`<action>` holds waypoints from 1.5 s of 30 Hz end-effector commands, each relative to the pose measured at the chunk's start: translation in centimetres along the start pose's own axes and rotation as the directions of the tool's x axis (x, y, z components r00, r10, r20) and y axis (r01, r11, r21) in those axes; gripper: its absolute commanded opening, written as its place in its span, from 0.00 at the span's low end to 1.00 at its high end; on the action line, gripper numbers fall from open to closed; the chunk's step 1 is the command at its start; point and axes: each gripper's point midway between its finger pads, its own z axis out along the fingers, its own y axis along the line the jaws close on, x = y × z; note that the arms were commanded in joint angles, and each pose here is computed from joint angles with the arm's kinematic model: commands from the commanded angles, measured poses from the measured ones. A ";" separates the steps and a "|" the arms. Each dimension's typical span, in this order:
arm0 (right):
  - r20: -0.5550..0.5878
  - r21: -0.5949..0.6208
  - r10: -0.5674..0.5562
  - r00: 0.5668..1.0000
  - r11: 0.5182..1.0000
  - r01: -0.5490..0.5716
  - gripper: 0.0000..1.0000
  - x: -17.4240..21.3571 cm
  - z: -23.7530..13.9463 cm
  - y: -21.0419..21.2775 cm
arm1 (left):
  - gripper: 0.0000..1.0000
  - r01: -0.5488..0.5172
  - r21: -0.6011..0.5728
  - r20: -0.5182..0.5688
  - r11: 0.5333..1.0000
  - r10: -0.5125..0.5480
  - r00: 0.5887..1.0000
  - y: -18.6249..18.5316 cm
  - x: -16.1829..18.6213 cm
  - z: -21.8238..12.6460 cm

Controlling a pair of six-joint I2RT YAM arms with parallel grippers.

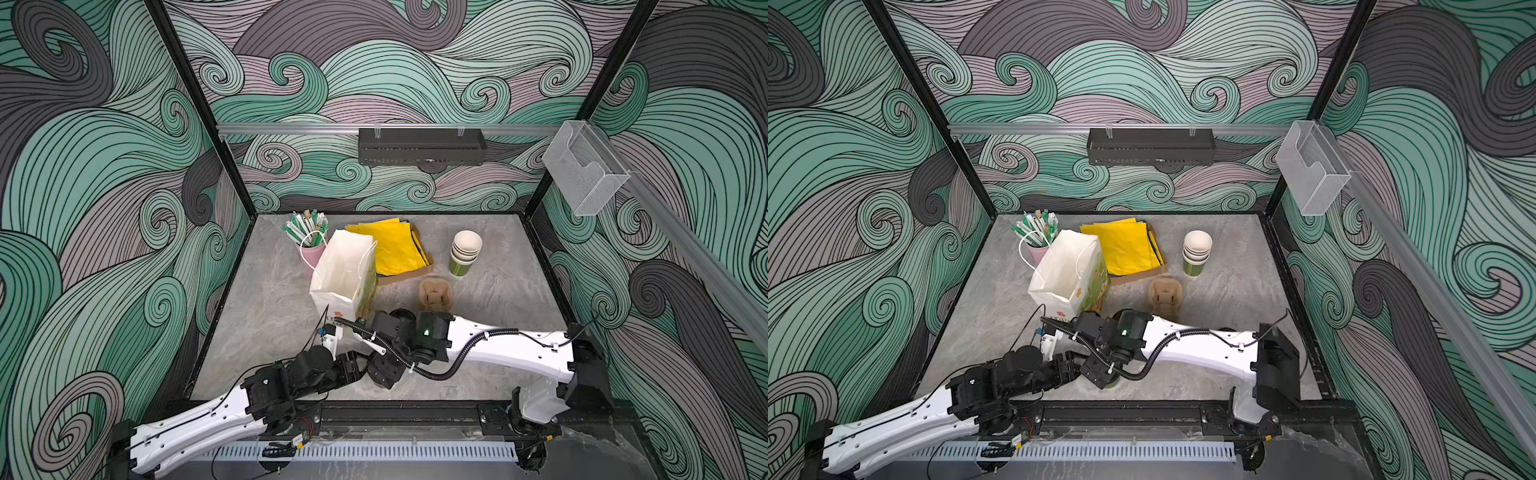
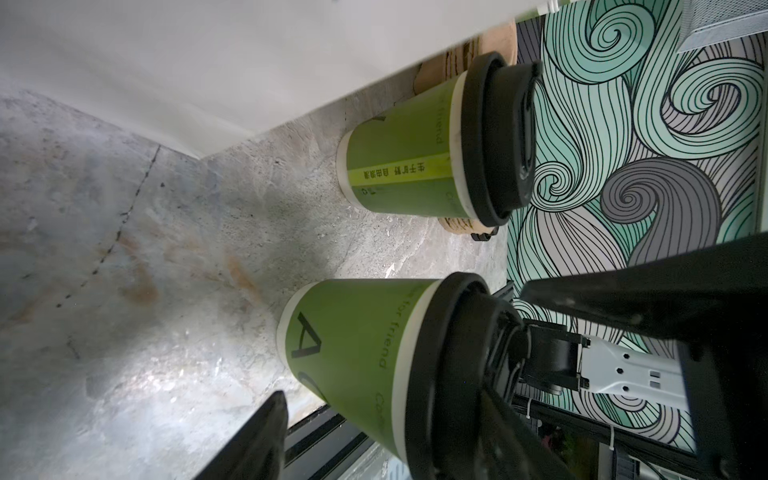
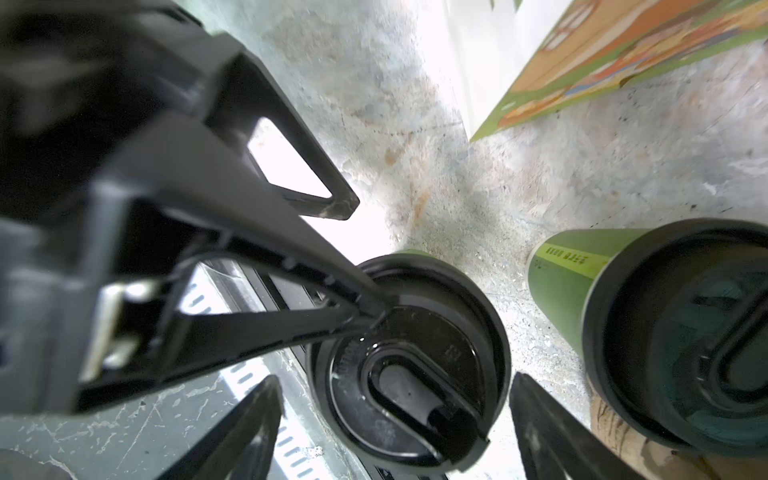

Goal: Pack the takeout coffee

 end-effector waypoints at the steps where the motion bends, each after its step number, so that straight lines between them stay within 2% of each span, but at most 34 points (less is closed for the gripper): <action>1: 0.092 0.012 0.008 0.996 1.000 -0.009 0.87 -1.5 -2.8 -0.1 | 0.71 -0.015 0.009 0.001 1.000 0.015 1.000 -1.0 -0.4 -0.6; 5: 0.177 0.011 0.102 0.979 0.994 -0.106 0.84 -1.5 -5.9 -0.9 | 0.79 -0.046 0.042 0.004 0.998 0.046 0.999 -2.4 -0.6 -1.1; 8: 0.236 0.024 0.240 0.942 0.967 -0.252 0.80 0.3 -7.6 -2.8 | 0.80 -0.064 0.031 0.017 0.997 0.064 0.998 -2.8 -1.0 -2.3; 10: 0.255 0.029 0.350 0.901 0.929 -0.369 0.77 2.5 -7.5 -4.3 | 0.79 -0.064 0.003 0.044 0.998 0.063 0.997 -2.4 -1.6 -3.3; 14: 0.254 -0.070 0.552 0.794 0.830 -0.554 0.64 5.1 -5.6 -5.2 | 0.70 -0.048 -0.067 0.118 0.997 0.056 0.991 -1.2 -2.9 -5.4; 16: 0.247 -0.121 0.620 0.745 0.782 -0.611 0.59 5.2 -4.8 -5.3 | 0.65 -0.039 -0.100 0.126 0.994 0.052 0.991 -0.6 -3.0 -5.8; 19: 0.206 -0.145 0.675 0.708 0.737 -0.660 0.53 5.6 -3.5 -5.6 | 0.64 -0.035 -0.141 0.087 0.989 0.048 0.995 0.1 -2.4 -4.8; 25: 0.100 -0.189 0.704 0.703 0.707 -0.682 0.43 6.0 -1.0 -4.9 | 0.59 -0.111 -0.124 -0.011 0.986 0.111 0.994 -1.7 -1.3 -2.5; 31: 0.088 -0.215 0.703 0.706 0.706 -0.675 0.30 5.5 -0.3 -4.5 | 0.53 -0.105 -0.126 -0.042 0.986 0.100 0.994 -1.6 -0.8 -2.1; 36: 0.055 -0.244 0.693 0.719 0.707 -0.664 0.28 4.9 0.2 -3.7 | 0.48 -0.098 -0.077 -0.039 0.992 0.096 0.995 -2.0 -0.6 -1.5; 45: 0.023 -0.230 0.688 0.726 0.710 -0.665 0.22 5.0 1.2 -3.6 | 0.45 -0.105 -0.073 -0.063 0.992 0.100 0.993 -2.0 -0.2 -0.9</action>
